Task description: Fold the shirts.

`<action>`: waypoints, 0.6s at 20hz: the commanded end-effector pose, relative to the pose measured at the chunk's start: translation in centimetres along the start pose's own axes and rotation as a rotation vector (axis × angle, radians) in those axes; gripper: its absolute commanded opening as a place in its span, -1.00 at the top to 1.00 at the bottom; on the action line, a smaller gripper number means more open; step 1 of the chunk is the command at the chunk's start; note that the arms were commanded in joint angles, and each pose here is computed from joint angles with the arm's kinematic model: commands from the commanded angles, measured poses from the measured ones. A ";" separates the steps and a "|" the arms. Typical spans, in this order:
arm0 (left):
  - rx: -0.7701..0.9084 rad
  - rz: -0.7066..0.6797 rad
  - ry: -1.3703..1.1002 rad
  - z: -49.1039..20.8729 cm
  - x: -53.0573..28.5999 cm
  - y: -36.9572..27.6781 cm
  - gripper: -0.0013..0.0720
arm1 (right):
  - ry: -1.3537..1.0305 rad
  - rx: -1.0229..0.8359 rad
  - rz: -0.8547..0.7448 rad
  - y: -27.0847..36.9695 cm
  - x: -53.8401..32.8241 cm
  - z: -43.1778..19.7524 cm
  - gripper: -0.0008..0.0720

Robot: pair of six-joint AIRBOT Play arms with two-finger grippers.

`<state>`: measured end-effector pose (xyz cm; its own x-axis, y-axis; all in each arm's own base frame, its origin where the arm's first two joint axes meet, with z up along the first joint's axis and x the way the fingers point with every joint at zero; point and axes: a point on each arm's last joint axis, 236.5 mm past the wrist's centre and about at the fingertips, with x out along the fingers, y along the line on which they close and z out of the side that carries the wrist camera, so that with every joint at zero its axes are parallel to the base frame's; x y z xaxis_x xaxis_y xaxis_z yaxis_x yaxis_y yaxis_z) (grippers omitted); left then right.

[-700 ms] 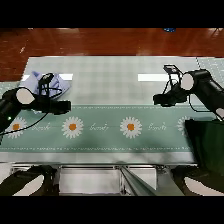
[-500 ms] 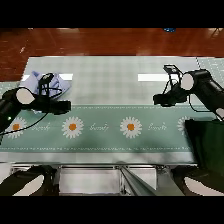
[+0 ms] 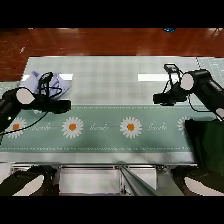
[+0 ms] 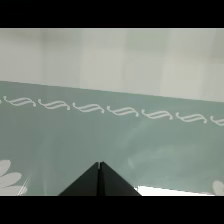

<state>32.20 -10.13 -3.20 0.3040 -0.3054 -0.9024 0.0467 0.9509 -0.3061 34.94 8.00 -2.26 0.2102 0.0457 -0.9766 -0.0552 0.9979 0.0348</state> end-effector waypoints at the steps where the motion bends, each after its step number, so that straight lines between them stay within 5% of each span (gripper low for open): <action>1: 0.074 0.012 -0.120 3.5 -1.2 0.4 0.91 | -0.108 0.000 0.022 0.5 -0.1 2.6 0.93; 2: 0.071 0.025 -0.176 5.5 -2.4 0.9 0.74 | -0.131 -0.001 0.024 0.6 -0.2 3.1 0.92; 3: 0.078 0.051 -0.245 7.8 -4.0 1.6 0.19 | -0.163 -0.011 0.012 0.3 -0.3 3.8 0.55; 4: 0.093 0.098 -0.337 10.7 -6.2 2.7 -0.42 | -0.167 -0.023 -0.007 -0.1 -0.3 3.9 -0.20; 8: 0.128 0.347 -0.608 17.7 -13.2 9.7 -0.43 | -0.084 -0.037 -0.036 -0.8 -0.1 2.0 -0.17; 12: 0.017 0.395 -0.471 16.1 -8.9 15.6 -0.43 | -0.076 -0.018 -0.012 -0.2 -0.1 1.8 -0.16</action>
<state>45.00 4.57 7.10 0.7245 0.0481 -0.6876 -0.0789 0.9968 -0.0134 36.96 7.58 -1.75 0.2959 0.0278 -0.9548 -0.0774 0.9970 0.0050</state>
